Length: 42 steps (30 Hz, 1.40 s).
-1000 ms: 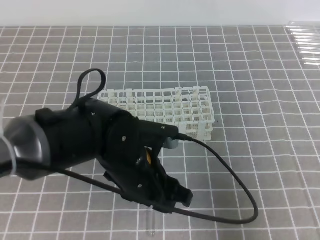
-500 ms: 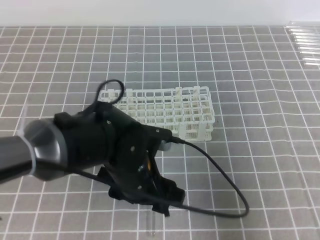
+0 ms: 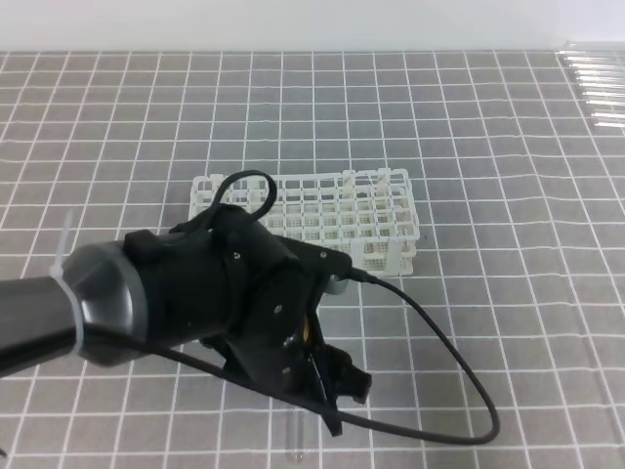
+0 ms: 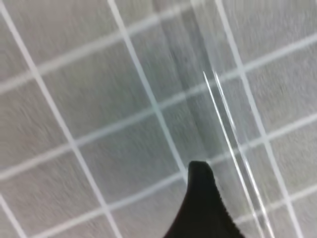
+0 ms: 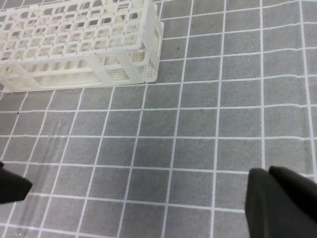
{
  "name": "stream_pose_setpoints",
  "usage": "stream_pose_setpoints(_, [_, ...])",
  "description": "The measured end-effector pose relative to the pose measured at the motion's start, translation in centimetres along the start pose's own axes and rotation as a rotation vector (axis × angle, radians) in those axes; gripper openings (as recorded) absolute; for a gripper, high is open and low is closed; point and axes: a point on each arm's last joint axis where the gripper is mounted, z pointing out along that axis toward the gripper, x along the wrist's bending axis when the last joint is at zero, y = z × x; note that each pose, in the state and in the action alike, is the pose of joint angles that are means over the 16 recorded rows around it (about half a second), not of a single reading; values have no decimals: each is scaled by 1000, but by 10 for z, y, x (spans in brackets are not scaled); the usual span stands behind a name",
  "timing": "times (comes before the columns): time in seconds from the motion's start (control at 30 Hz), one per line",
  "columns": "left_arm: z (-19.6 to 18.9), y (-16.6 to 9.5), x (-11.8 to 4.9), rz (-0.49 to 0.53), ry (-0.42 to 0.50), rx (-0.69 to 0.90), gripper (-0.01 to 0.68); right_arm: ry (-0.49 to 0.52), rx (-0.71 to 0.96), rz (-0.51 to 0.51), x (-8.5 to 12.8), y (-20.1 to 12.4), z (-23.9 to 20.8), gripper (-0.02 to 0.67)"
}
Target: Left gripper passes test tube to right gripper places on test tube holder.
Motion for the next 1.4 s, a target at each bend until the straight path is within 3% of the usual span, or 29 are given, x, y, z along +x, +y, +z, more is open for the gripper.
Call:
stream_pose_setpoints(0.83, [39, 1, 0, 22, 55, 79, 38, 6, 4, 6, 1, 0, 0, -1])
stream_pose_setpoints(1.4, [44, -1, 0, 53, 67, 116, 17, 7, 5, 7, 1, 0, 0, -1])
